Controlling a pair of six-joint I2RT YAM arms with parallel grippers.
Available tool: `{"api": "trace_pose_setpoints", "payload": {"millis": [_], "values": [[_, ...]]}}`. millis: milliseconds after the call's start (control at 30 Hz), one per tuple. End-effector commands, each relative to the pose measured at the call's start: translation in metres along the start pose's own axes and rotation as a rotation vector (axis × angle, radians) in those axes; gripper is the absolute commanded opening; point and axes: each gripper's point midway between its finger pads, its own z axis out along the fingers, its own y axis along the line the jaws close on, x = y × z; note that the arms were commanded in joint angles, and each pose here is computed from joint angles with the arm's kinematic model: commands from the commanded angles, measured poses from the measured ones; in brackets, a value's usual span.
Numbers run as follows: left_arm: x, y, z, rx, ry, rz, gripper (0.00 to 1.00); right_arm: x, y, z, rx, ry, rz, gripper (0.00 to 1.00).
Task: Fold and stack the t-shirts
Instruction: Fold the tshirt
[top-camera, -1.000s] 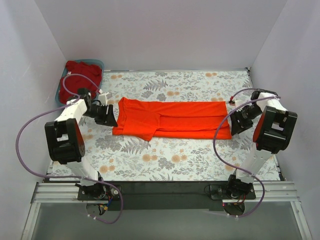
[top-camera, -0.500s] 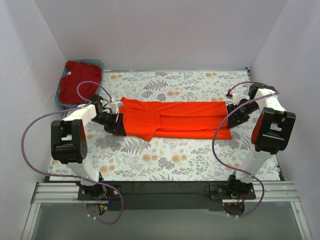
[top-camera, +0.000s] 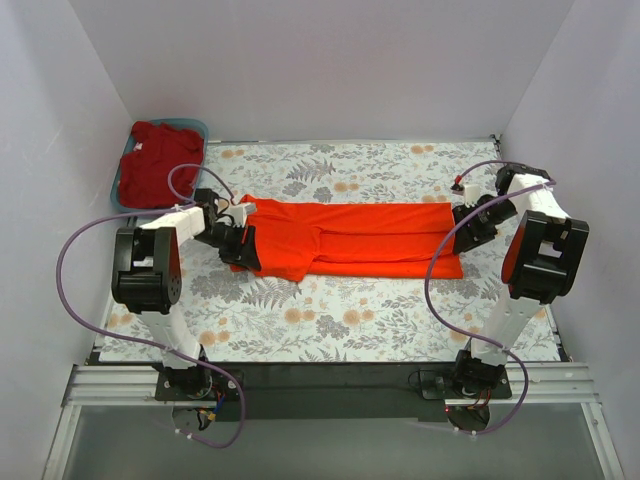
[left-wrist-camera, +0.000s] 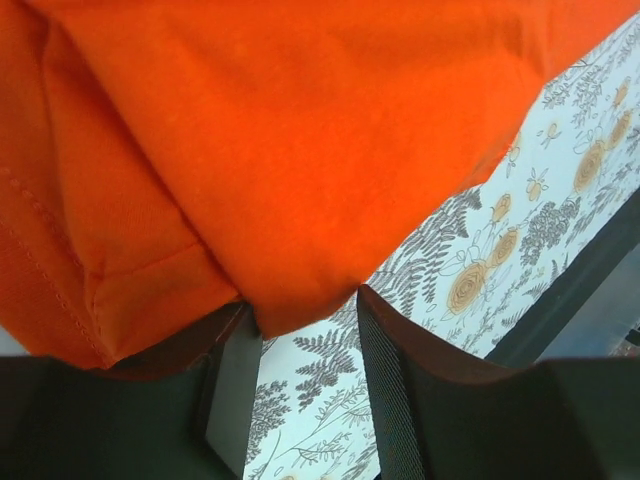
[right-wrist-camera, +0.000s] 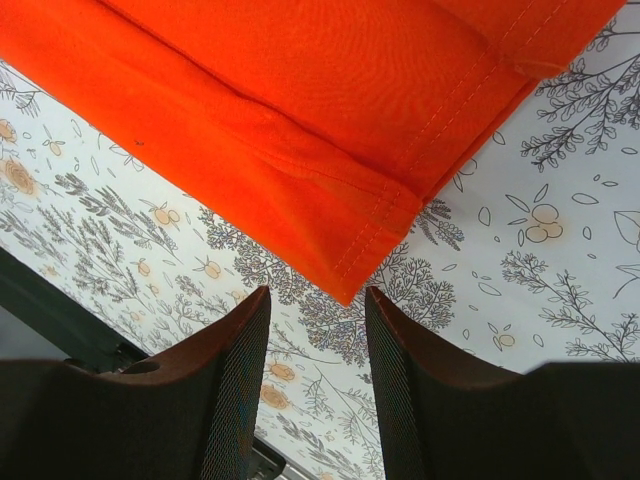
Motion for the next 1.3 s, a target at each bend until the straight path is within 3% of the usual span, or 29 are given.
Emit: {"api": "trace_pose_setpoints", "payload": {"millis": [0,133,167,233,300,367,433,600,700,833,967,1067,1167,1200,1267], "values": [[-0.017,-0.018,-0.008,0.049,-0.042,0.062,0.39,-0.004,0.004,-0.004,-0.008,-0.006,-0.014,0.49],[-0.024,-0.026,-0.020,0.048,-0.039,0.067,0.20,-0.006,0.002,-0.005,-0.002,-0.006,-0.021,0.49],[-0.021,-0.027,-0.022,0.045,-0.019,0.051,0.20,-0.006,0.000,-0.005,0.002,-0.006,-0.020,0.49],[-0.021,-0.028,-0.025,0.039,-0.005,0.049,0.21,-0.007,-0.001,-0.005,0.002,-0.006,-0.022,0.49],[-0.020,-0.029,-0.029,0.030,0.003,0.047,0.33,-0.009,-0.001,-0.005,0.004,-0.010,-0.024,0.49],[-0.018,-0.028,-0.030,0.023,0.015,0.044,0.38,-0.010,-0.001,-0.005,0.004,-0.010,-0.024,0.49],[-0.015,-0.027,-0.029,0.021,0.028,0.043,0.38,-0.011,-0.002,-0.006,0.006,-0.012,-0.026,0.49],[-0.013,-0.028,-0.031,0.026,0.039,0.043,0.23,-0.009,-0.002,-0.006,0.012,-0.005,-0.028,0.49],[-0.008,-0.031,-0.032,0.039,0.060,0.036,0.20,-0.008,-0.002,-0.006,0.011,-0.004,-0.027,0.49],[-0.005,-0.030,-0.030,0.031,0.056,0.033,0.23,-0.009,-0.003,-0.005,0.008,-0.005,-0.027,0.49],[-0.010,-0.022,-0.022,0.030,0.057,0.004,0.37,-0.010,-0.003,-0.004,0.005,-0.006,-0.021,0.49],[-0.016,-0.021,-0.016,0.041,0.057,-0.013,0.38,-0.011,-0.002,-0.006,0.006,-0.010,-0.024,0.49],[-0.021,-0.026,-0.016,0.070,0.058,-0.015,0.19,-0.011,-0.004,-0.007,0.014,-0.010,-0.027,0.49],[-0.024,-0.029,-0.018,0.087,0.053,-0.009,0.04,-0.011,-0.003,-0.007,0.015,-0.009,-0.031,0.48],[-0.029,-0.039,-0.023,0.127,0.049,-0.013,0.00,-0.012,-0.004,-0.007,0.016,-0.010,-0.035,0.46]]}}
